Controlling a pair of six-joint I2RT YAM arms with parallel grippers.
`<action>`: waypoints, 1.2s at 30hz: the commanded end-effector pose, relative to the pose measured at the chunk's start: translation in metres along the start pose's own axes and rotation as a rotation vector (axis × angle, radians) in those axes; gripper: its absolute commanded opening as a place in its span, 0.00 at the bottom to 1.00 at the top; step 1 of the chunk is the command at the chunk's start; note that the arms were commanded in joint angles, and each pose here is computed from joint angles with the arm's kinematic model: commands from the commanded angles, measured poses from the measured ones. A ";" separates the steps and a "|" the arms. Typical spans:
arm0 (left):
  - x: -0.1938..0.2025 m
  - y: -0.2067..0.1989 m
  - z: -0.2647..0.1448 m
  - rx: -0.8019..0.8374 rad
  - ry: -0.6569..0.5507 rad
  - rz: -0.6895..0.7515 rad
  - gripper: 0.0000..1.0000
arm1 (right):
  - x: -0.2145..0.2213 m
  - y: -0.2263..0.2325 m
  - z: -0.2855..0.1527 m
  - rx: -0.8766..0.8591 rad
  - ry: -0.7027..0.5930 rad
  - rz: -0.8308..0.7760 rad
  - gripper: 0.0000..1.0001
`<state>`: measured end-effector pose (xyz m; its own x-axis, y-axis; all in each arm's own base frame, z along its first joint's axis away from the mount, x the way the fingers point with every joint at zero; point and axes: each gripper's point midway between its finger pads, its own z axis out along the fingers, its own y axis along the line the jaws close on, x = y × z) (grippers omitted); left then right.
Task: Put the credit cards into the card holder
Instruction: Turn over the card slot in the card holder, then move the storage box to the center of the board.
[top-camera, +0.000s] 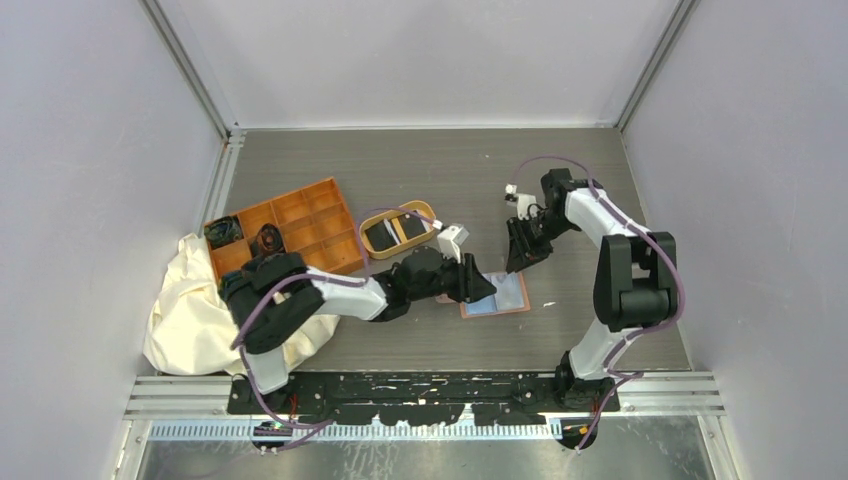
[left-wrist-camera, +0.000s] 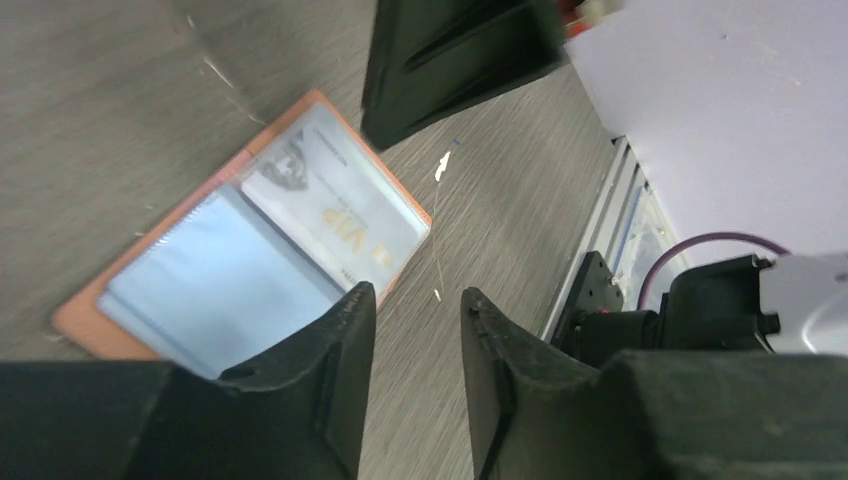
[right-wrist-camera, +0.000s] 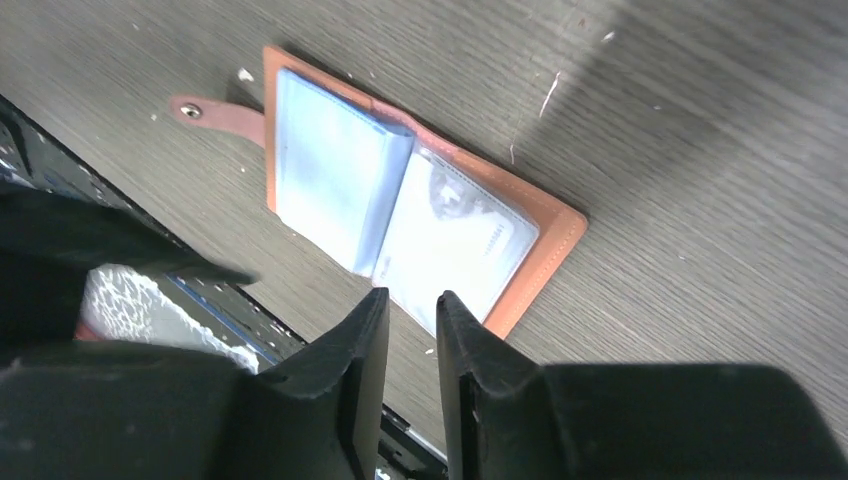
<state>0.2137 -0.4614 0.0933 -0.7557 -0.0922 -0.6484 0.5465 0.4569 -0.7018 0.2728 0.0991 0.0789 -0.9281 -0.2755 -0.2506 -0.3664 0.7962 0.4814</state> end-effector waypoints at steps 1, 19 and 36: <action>-0.037 -0.014 -0.035 -0.021 -0.114 0.191 0.39 | 0.006 -0.002 0.008 0.032 0.089 -0.049 0.29; -0.099 0.099 -0.162 -0.355 -0.147 0.147 0.64 | -0.014 0.015 -0.006 0.034 -0.039 -0.209 0.32; -0.105 0.147 -0.231 -0.616 -0.314 0.239 0.64 | -0.186 0.161 -0.016 -0.183 -0.459 -0.427 0.53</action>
<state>0.2880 -0.1971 0.1165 -0.5411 -0.1060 -0.8343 0.3370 0.8816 -0.3305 0.3559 0.2198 0.2247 -0.5543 -0.2163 -0.8037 -0.7614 0.5218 0.3848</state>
